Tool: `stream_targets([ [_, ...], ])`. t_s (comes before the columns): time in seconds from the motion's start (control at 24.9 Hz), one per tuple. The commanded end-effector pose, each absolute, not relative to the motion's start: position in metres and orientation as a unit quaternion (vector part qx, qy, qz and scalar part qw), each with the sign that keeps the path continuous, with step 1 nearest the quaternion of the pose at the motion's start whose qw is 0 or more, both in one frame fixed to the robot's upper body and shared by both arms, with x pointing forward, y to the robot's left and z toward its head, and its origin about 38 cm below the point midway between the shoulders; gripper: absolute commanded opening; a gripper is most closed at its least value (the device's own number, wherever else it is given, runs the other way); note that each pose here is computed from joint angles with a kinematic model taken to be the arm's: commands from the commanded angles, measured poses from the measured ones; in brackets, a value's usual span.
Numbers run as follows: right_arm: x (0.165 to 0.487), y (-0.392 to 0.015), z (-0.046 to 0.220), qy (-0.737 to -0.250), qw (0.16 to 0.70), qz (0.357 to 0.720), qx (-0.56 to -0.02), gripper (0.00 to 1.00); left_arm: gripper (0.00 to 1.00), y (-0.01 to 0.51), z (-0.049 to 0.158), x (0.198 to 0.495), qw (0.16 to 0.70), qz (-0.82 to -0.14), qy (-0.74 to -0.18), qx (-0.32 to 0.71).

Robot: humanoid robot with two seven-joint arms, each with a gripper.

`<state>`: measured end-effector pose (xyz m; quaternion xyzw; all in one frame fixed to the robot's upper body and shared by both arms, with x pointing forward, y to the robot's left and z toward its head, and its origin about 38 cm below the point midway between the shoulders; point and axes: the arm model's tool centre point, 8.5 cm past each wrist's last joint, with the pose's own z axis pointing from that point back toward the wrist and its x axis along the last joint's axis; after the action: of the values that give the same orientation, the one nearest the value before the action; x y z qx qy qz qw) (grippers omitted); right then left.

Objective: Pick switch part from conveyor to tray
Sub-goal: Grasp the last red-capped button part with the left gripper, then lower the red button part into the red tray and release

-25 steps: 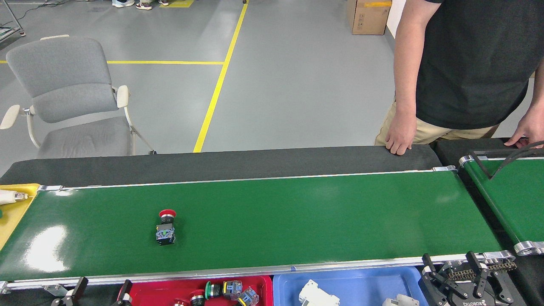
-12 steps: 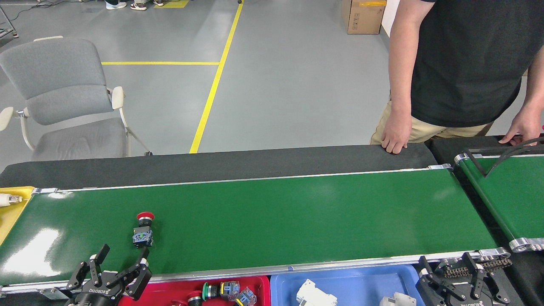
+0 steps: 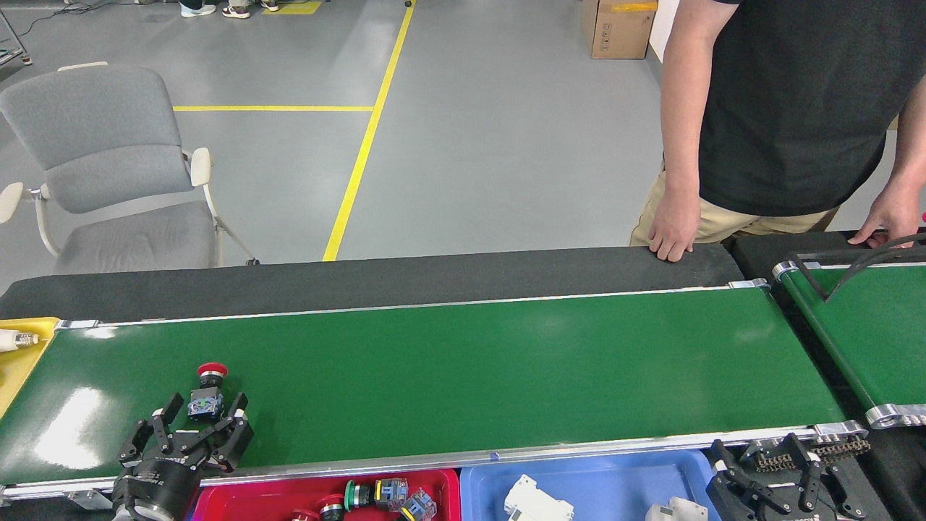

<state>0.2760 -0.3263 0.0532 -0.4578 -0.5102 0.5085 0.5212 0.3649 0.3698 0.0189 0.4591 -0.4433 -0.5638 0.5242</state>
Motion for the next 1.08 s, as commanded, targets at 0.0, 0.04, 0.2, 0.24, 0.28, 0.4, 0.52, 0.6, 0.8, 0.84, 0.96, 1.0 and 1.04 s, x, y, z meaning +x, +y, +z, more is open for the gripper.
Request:
stream_targets([
  [0.0, 0.280, -0.322, 0.060, -0.520, 0.517, 0.501, -0.460, 1.00, 0.29, 0.373, 0.022, 0.369, 0.523, -0.557, -0.446, 0.467],
  [0.04, 0.280, -0.321, 0.060, -0.520, 0.519, 0.500, -0.457, 1.00, 0.27, 0.371, 0.020, 0.369, 0.524, -0.556, -0.447, 0.464],
  [0.2, 0.280, -0.315, 0.056, -0.517, 0.531, 0.501, -0.446, 1.00, 0.20, 0.366, 0.012, 0.366, 0.528, -0.560, -0.449, 0.453],
  [0.24, 0.280, -0.315, 0.056, -0.518, 0.531, 0.501, -0.447, 1.00, 0.18, 0.363, 0.012, 0.366, 0.526, -0.562, -0.453, 0.451],
  [0.28, 0.279, -0.314, 0.056, -0.519, 0.530, 0.501, -0.445, 1.00, 0.16, 0.359, 0.014, 0.366, 0.521, -0.563, -0.457, 0.450],
  [0.4, 0.278, -0.313, 0.055, -0.520, 0.531, 0.500, -0.444, 1.00, 0.12, 0.327, 0.041, 0.358, 0.456, -0.585, -0.497, 0.450],
  [0.52, 0.278, -0.312, 0.054, -0.521, 0.533, 0.498, -0.443, 1.00, 0.23, 0.271, 0.050, 0.309, 0.359, -0.649, -0.552, 0.380],
  [0.6, 0.278, -0.311, 0.054, -0.522, 0.534, 0.497, -0.443, 1.00, 0.54, 0.241, 0.047, 0.272, 0.318, -0.676, -0.582, 0.320],
  [0.8, 0.278, -0.303, 0.053, -0.530, 0.538, 0.490, -0.435, 1.00, 1.00, 0.205, 0.050, 0.258, 0.328, -0.644, -0.624, 0.297],
  [0.84, 0.278, -0.301, 0.053, -0.532, 0.536, 0.492, -0.433, 1.00, 1.00, 0.207, 0.051, 0.259, 0.328, -0.645, -0.623, 0.298],
  [0.96, 0.277, -0.299, 0.053, -0.536, 0.533, 0.493, -0.430, 1.00, 1.00, 0.242, 0.055, 0.260, 0.352, -0.633, -0.601, 0.338],
  [1.0, 0.277, -0.298, 0.052, -0.536, 0.536, 0.492, -0.428, 1.00, 1.00, 0.252, 0.056, 0.260, 0.360, -0.627, -0.597, 0.347],
  [1.04, 0.277, -0.298, 0.051, -0.535, 0.540, 0.489, -0.428, 1.00, 1.00, 0.261, 0.059, 0.261, 0.370, -0.616, -0.596, 0.358],
])
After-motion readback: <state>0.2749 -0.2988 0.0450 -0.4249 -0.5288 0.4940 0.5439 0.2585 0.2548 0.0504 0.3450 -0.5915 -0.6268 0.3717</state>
